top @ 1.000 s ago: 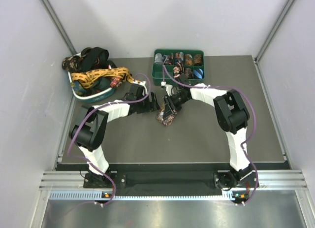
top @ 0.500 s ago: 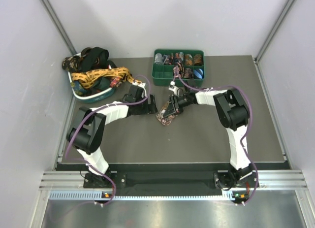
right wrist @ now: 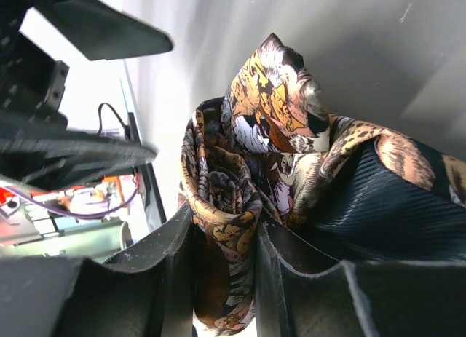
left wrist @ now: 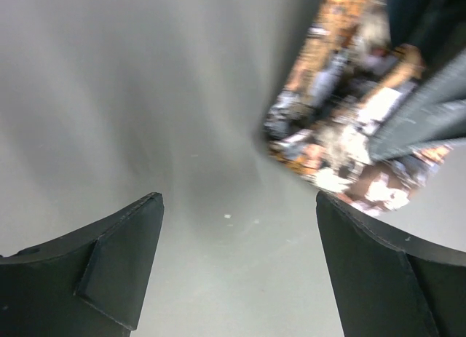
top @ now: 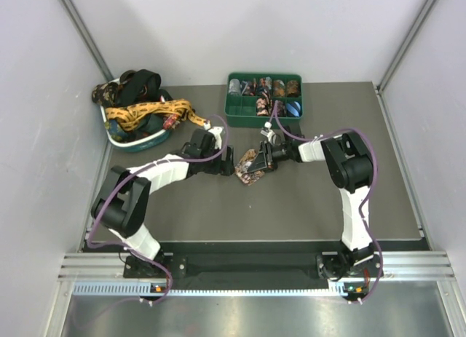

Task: Roll the ties
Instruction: Roll the tie

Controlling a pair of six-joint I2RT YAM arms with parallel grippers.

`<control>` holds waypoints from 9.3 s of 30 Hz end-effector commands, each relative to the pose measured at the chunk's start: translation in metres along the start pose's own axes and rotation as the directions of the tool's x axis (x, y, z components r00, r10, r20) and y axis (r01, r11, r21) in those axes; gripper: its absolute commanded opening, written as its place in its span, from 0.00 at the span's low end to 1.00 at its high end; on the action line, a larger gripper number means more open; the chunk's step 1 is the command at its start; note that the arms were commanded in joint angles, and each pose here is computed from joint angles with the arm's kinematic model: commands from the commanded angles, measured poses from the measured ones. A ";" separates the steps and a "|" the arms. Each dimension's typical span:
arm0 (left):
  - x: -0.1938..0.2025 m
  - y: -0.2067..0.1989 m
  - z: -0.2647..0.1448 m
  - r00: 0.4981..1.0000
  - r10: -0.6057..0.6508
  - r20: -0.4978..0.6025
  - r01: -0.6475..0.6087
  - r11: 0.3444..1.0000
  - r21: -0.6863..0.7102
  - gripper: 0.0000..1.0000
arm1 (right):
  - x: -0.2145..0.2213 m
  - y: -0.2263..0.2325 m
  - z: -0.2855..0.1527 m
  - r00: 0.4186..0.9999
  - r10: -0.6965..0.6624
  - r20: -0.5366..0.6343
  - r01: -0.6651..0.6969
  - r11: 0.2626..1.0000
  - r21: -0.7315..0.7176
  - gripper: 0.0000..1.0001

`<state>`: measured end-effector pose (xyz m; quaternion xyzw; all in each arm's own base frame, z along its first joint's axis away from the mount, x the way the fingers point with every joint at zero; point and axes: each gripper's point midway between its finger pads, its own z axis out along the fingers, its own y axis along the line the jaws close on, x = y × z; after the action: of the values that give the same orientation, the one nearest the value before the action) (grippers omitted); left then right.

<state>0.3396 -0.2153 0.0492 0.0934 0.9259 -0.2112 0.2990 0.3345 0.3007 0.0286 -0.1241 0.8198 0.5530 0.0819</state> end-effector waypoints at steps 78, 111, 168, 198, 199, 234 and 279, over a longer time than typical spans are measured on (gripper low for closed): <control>0.004 -0.027 0.064 0.637 0.761 -0.122 -0.756 0.647 0.092 0.52 | -0.008 0.015 0.039 0.980 -0.172 -0.102 0.171 0.985 -0.016 0.34; 0.017 -0.014 0.041 0.648 0.724 -0.236 -0.727 0.680 0.090 0.83 | 0.004 0.005 0.040 0.984 -0.120 -0.128 0.123 0.992 0.012 0.36; 0.038 0.006 0.032 0.650 0.669 -0.360 -0.695 0.715 0.075 0.58 | -0.065 -0.019 -0.063 0.927 -0.128 0.353 0.040 0.969 0.245 0.72; 0.037 0.001 0.036 0.659 0.677 -0.329 -0.693 0.716 0.086 0.57 | -0.048 -0.075 -0.041 0.957 -0.281 0.072 0.080 0.494 0.866 0.39; 0.037 0.002 0.036 0.660 0.675 -0.330 -0.691 0.718 0.085 0.57 | -0.044 -0.079 -0.041 0.962 -0.267 0.053 0.082 0.471 0.879 0.35; 0.019 -0.059 0.080 0.585 0.756 -0.294 -0.734 0.647 0.205 0.56 | -0.043 -0.078 -0.174 0.899 -0.250 0.360 -0.198 0.502 0.842 0.39; 0.021 -0.067 0.059 0.533 0.687 -0.494 -0.690 0.691 0.216 0.57 | 0.041 0.047 0.030 0.512 -0.524 -0.681 0.530 -0.430 0.730 0.62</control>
<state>0.3517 -0.3156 0.0248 0.5102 0.8460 -0.0560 0.1440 0.2593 0.3479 0.0421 -0.4022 0.7678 -0.2564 0.4277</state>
